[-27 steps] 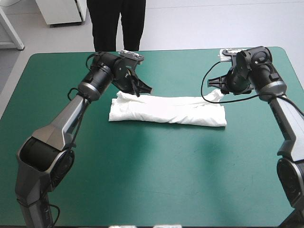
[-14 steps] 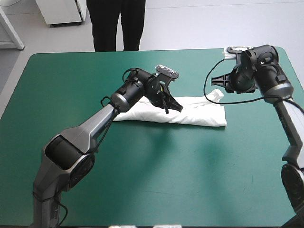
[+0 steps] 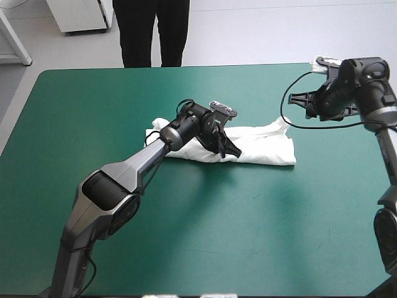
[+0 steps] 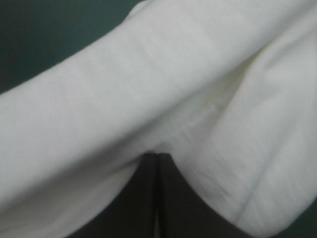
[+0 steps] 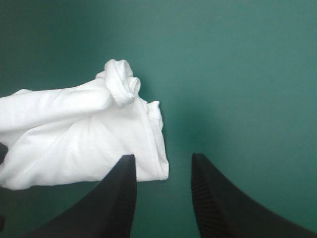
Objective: Fold the cloth
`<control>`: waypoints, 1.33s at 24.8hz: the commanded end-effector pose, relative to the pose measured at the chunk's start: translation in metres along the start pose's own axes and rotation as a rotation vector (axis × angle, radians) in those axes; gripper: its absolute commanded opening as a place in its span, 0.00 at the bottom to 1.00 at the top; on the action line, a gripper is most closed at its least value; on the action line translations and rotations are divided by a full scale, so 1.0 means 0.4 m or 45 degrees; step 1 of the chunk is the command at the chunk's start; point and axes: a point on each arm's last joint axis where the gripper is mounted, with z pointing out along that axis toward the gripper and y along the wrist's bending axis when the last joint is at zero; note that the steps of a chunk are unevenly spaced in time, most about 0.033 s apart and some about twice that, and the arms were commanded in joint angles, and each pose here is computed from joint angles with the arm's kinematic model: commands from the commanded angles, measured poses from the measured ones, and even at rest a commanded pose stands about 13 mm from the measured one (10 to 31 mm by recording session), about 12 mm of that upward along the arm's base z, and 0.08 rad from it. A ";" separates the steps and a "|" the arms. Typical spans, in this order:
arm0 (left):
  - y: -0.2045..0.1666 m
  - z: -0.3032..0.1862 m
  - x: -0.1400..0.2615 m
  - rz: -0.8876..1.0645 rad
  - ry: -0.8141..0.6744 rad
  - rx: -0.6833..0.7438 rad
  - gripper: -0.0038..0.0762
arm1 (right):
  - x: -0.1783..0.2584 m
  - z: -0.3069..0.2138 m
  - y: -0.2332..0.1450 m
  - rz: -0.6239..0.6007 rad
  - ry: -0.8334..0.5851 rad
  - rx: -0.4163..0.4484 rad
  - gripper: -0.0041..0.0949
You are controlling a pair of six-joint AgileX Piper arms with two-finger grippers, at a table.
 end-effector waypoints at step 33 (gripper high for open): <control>-0.018 -0.069 -0.024 -0.024 -0.086 0.057 0.04 | 0.086 0.385 0.043 -0.118 0.315 -0.411 0.12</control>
